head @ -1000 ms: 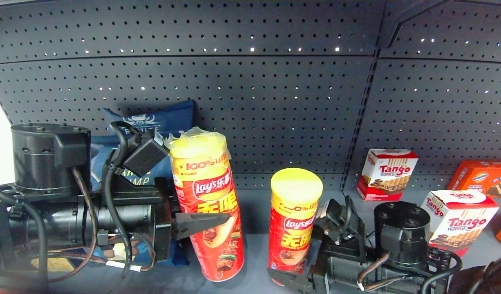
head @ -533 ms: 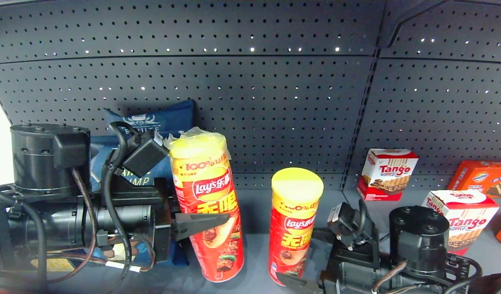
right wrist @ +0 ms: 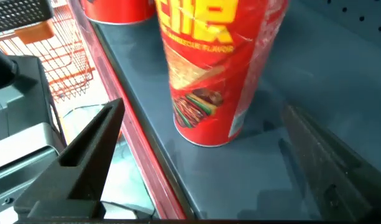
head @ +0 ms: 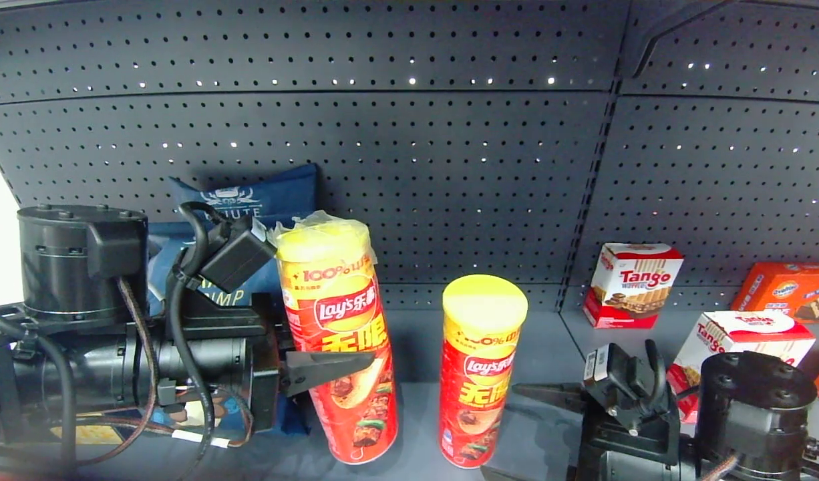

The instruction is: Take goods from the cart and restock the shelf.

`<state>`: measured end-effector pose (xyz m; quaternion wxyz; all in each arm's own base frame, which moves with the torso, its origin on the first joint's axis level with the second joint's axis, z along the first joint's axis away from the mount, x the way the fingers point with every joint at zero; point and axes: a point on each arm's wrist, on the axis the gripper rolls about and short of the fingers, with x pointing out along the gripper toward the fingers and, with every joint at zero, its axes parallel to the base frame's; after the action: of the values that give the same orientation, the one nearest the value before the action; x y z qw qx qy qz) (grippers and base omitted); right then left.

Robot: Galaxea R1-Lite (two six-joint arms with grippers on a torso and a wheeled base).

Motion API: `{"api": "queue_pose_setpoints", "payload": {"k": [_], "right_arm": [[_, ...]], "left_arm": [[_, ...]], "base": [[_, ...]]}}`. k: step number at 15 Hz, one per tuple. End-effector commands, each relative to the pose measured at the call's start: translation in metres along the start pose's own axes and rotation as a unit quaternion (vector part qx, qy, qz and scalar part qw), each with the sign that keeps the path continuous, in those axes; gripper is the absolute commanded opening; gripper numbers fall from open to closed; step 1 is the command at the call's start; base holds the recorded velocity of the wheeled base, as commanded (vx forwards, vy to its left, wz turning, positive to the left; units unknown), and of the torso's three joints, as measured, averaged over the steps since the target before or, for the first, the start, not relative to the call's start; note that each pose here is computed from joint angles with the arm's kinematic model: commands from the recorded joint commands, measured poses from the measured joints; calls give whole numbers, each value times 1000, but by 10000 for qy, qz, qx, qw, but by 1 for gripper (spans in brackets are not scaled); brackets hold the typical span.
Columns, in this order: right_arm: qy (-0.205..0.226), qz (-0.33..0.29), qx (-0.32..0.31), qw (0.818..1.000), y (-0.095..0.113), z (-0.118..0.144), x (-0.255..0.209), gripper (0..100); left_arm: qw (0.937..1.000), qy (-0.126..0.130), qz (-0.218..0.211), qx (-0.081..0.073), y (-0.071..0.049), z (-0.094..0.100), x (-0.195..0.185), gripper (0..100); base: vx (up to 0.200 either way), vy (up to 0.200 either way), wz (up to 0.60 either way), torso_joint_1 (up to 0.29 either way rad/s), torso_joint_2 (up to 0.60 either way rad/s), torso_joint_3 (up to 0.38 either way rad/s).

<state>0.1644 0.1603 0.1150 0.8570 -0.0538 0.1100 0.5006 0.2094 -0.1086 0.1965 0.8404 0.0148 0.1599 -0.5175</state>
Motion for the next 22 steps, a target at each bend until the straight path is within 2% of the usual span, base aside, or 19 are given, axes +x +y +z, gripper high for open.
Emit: {"api": "queue_pose_setpoints", "payload": {"k": [1,22], "right_arm": [[-26,18,-15,10000,0,1,1,100],[14,311,-85,9995,12,1,8,100]], "left_arm": [[10000,-2,7,-2,0,0,0,0],[10000,4,7,-7,1,0,0,0]], "base": [[0,0,0,0,0,0],[0,0,0,0,0,0]]}}
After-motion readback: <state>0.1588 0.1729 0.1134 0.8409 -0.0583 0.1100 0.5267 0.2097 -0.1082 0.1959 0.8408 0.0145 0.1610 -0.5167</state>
